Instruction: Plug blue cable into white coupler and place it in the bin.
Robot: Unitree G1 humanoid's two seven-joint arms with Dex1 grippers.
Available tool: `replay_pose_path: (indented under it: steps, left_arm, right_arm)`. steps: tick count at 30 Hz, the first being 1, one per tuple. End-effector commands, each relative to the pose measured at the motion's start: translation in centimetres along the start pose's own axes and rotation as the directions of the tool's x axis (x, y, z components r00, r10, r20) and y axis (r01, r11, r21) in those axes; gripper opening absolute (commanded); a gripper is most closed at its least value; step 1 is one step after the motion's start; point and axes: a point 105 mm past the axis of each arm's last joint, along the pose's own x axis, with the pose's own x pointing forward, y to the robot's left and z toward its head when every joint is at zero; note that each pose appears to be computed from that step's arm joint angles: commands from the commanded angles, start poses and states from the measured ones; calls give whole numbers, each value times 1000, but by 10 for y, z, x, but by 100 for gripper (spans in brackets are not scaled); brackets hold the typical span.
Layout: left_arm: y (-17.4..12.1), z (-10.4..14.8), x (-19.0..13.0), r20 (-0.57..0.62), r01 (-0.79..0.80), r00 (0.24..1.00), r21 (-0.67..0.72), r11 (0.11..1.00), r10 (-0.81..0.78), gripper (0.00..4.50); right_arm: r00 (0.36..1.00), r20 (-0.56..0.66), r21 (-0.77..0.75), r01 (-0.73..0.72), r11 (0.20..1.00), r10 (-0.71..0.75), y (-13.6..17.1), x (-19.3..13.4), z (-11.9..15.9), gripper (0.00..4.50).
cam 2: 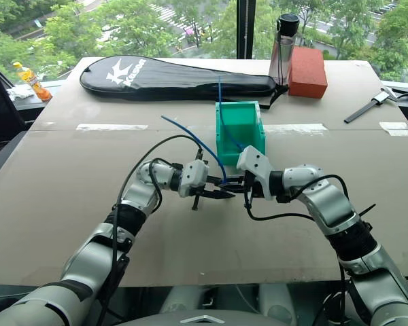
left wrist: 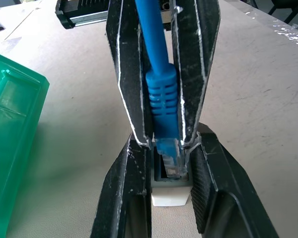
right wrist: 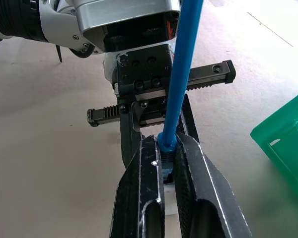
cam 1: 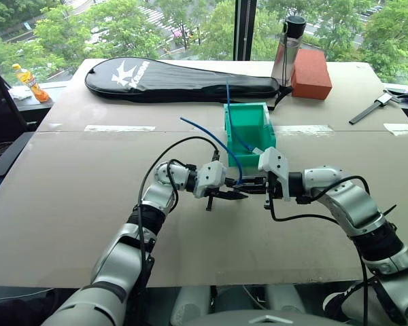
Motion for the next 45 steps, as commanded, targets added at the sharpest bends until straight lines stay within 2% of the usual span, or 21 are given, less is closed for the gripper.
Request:
replay_pose_path:
  steps: [1,11,18,27,30,39,45]
  left_arm:
    - [2,-2,-2,-10,0,1000,5,1000,0,43]
    - [4,-2,-3,-14,7,1000,0,1000,-7,43]
    - [6,-1,-2,-10,4,1000,0,1000,-4,43]
    - [3,1,0,-1,7,1000,-9,1000,-7,43]
    - [2,1,1,0,9,1000,-12,1000,-9,43]
    - [2,3,2,2,17,1000,-13,1000,-17,43]
    - [2,4,2,2,16,1000,-14,1000,-16,43]
  right_arm:
    - [999,-42,-16,-9,1000,8,-3,-1,-5,0]
    - [994,-102,-71,-52,996,45,-6,5,-5,0]
    - [985,-160,-99,-84,991,68,0,7,-18,0]
    - [964,-252,44,-74,996,82,9,16,-83,0]
    - [963,-258,81,-54,995,73,9,17,-96,0]
    - [964,-248,112,-67,991,93,9,23,-99,0]
    - [978,-191,89,-72,993,88,3,24,-79,0]
